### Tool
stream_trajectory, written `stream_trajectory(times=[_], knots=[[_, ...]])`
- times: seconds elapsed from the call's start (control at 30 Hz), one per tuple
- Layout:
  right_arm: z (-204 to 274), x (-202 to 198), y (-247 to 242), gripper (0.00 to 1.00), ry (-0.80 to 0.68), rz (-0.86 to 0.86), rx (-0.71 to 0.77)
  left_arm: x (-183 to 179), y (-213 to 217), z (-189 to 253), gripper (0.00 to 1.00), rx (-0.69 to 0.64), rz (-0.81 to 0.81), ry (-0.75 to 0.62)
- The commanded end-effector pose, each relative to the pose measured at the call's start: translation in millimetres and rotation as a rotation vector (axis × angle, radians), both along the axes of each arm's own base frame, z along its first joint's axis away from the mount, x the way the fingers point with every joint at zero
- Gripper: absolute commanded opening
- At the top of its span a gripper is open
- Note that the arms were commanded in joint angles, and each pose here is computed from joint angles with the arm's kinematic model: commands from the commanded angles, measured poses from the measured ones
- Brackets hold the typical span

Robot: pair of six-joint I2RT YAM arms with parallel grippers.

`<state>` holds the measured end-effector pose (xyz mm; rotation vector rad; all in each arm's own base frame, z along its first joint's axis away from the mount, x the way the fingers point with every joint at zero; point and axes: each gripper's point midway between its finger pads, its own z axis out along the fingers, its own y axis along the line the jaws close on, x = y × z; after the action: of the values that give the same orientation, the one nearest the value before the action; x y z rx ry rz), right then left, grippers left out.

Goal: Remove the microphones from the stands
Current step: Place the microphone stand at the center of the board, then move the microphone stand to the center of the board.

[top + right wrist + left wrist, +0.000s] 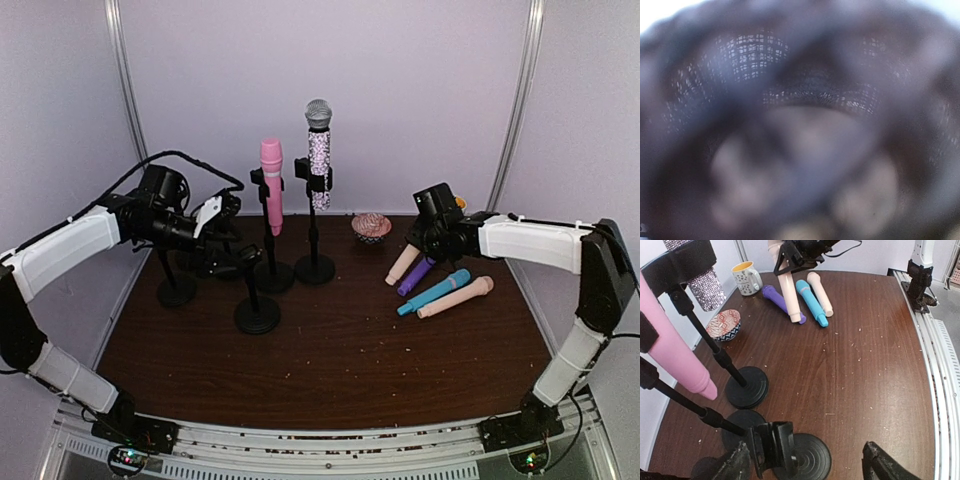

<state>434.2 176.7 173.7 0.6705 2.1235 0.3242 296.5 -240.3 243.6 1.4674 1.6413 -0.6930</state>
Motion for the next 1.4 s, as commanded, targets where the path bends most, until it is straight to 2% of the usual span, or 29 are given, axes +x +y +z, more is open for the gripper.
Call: stream_trajectory(times=[0.0, 0.03, 0.23, 0.47, 0.57, 0.67, 0.8, 1.1, 1.37], knots=[[-6.4, 18.3, 31.2, 0.0, 0.056, 0.072, 0.078, 12.9, 3.4, 5.5, 0.94, 0.027, 0.037, -0.035], [-10.8, 22.7, 33.3, 0.0, 0.063, 0.069, 0.077, 12.9, 2.3, 5.8, 0.97, 0.029, 0.032, -0.041], [-50.1, 44.8, 39.5, 0.0, 0.154, 0.049, 0.083, 17.4, -10.0, -8.7, 0.98, 0.089, -0.003, -0.038], [-79.4, 45.0, 41.0, 0.0, 0.225, 0.043, 0.067, 35.3, -18.3, -10.7, 0.9, 0.108, -0.009, -0.022], [-86.1, 42.4, 35.5, 0.0, 0.244, 0.03, 0.045, 31.9, -18.8, -19.9, 0.85, 0.114, -0.022, 0.012], [-95.1, 38.2, 30.7, 0.07, 0.277, 0.02, 0.034, 26.9, -18.5, -29.4, 0.8, 0.114, -0.031, 0.046], [-107.5, 34.2, 25.7, 0.11, 0.317, 0.013, 0.019, 20.4, -21.0, -34.1, 0.72, 0.097, -0.045, 0.097], [-124.6, 26.1, 20.6, 0.11, 0.35, 0.007, 0.045, 19.0, -9.7, -30.3, 0.34, 0.137, -0.03, 0.152], [-134.0, 24.9, 21.9, 0.11, 0.34, 0.014, 0.123, 40.0, 44.7, -19.8, 0.33, 0.243, 0.114, 0.089]])
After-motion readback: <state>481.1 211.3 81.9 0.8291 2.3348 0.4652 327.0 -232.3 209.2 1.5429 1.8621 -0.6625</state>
